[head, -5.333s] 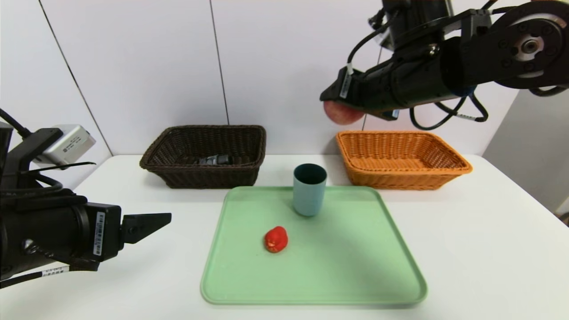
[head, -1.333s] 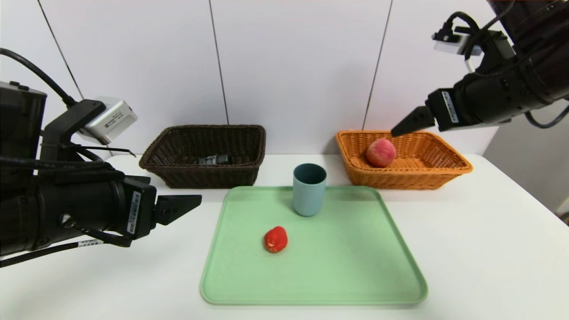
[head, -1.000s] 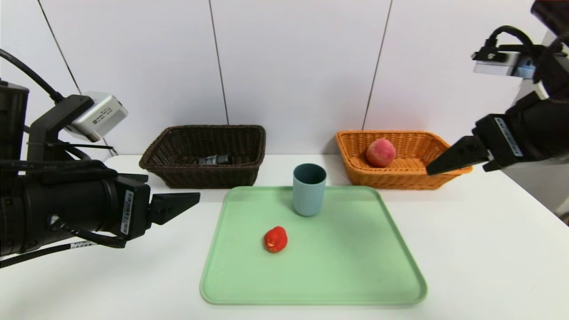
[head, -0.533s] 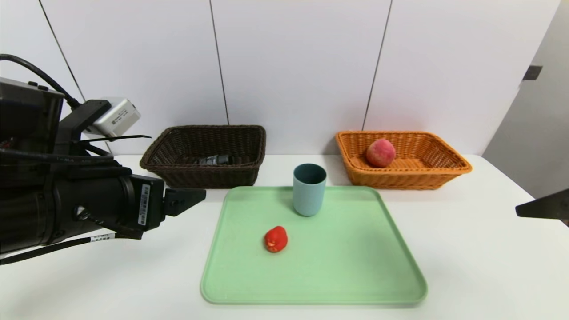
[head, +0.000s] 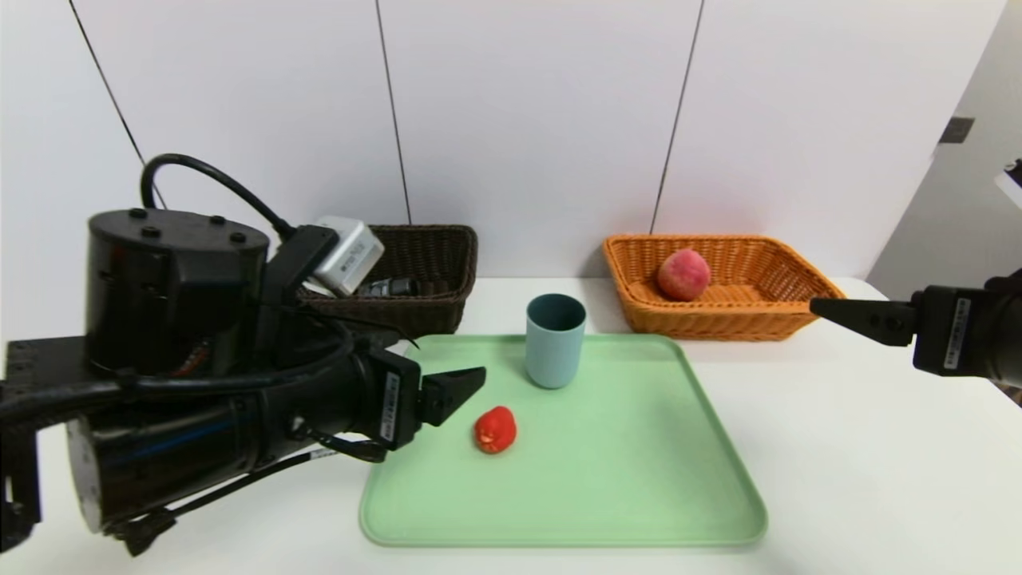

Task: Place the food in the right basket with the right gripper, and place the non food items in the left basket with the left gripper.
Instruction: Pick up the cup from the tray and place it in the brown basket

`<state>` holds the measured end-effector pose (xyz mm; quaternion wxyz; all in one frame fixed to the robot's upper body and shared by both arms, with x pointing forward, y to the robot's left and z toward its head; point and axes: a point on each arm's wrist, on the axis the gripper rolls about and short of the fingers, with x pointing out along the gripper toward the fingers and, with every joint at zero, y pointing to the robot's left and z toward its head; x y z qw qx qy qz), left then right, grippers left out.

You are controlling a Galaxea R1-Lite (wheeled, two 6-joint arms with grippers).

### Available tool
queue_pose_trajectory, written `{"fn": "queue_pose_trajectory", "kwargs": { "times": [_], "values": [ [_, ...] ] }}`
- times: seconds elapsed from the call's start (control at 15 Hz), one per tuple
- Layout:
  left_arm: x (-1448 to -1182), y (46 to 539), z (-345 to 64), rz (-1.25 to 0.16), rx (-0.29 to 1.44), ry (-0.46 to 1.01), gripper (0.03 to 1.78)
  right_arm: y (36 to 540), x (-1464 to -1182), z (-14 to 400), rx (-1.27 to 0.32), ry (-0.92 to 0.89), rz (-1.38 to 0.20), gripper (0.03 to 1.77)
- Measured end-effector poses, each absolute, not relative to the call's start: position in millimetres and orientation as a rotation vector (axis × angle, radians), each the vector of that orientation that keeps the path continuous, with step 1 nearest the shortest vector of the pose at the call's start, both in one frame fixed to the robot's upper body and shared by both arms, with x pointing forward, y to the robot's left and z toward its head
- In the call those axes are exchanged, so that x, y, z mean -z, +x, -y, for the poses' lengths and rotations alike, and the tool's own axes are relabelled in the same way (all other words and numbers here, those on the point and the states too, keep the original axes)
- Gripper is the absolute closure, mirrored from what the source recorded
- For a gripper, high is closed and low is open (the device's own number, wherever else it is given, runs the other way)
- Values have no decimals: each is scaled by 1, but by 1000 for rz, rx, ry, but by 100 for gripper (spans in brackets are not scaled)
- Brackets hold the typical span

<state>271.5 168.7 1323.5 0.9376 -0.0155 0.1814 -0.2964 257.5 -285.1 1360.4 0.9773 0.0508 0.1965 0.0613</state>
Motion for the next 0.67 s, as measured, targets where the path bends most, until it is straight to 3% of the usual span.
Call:
{"fn": "queue_pose_trajectory", "kwargs": {
  "times": [0.27, 0.67],
  "values": [
    [-1299, 293, -138, -283, 689, -56, 12, 264, -1361, 283, -122, 106, -391, 10],
    [-1253, 309, -119, -309, 750, 17, 12, 269, -1366, 286, -103, 114, -379, 10]
  ]
}}
